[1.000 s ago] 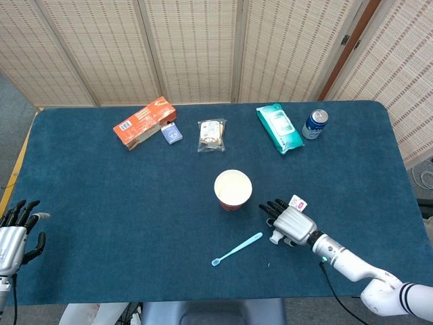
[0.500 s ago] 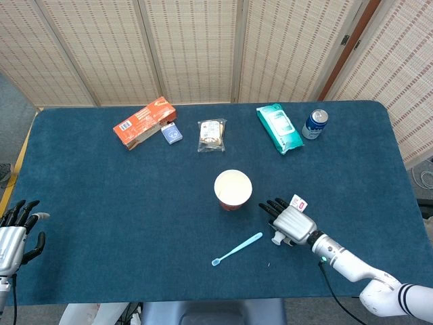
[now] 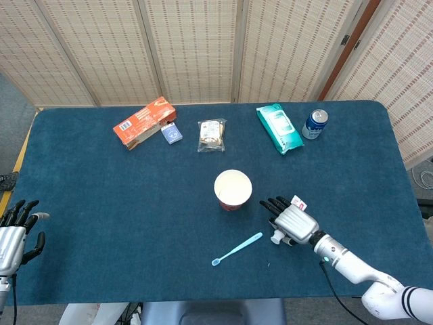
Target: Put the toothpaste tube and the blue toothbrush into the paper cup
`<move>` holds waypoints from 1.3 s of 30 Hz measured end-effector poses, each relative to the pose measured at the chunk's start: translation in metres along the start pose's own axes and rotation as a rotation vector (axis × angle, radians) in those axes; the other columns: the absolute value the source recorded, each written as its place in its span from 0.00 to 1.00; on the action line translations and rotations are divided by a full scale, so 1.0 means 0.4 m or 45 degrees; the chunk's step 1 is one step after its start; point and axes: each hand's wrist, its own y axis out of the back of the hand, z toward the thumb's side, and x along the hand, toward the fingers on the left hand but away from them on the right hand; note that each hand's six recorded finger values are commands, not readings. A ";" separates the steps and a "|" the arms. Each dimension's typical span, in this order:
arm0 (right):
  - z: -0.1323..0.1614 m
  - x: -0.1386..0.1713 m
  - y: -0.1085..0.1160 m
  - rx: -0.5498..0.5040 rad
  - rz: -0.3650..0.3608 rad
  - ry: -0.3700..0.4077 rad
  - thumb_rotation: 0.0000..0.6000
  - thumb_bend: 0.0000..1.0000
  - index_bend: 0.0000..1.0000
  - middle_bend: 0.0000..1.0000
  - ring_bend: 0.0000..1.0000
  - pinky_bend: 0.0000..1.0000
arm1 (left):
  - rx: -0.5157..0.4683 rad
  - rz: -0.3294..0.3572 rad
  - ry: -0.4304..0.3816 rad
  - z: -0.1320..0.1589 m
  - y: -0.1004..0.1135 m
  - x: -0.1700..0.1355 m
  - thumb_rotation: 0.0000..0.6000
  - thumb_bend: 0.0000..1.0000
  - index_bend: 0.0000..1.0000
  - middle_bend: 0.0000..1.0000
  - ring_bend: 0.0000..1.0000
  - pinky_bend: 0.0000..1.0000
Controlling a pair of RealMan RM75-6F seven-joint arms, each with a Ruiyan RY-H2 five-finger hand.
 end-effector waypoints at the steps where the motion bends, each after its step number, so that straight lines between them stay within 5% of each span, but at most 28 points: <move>1: 0.000 0.004 0.006 -0.016 -0.008 -0.002 1.00 0.18 0.61 0.01 0.00 0.12 | 0.000 0.000 0.000 0.000 0.000 0.000 1.00 0.52 0.32 0.15 0.07 0.16; 39: -0.018 0.081 0.136 -0.639 -0.204 -0.013 1.00 0.18 0.63 0.03 0.00 0.12 | 0.001 -0.002 0.003 -0.001 -0.001 0.000 1.00 0.52 0.32 0.15 0.07 0.16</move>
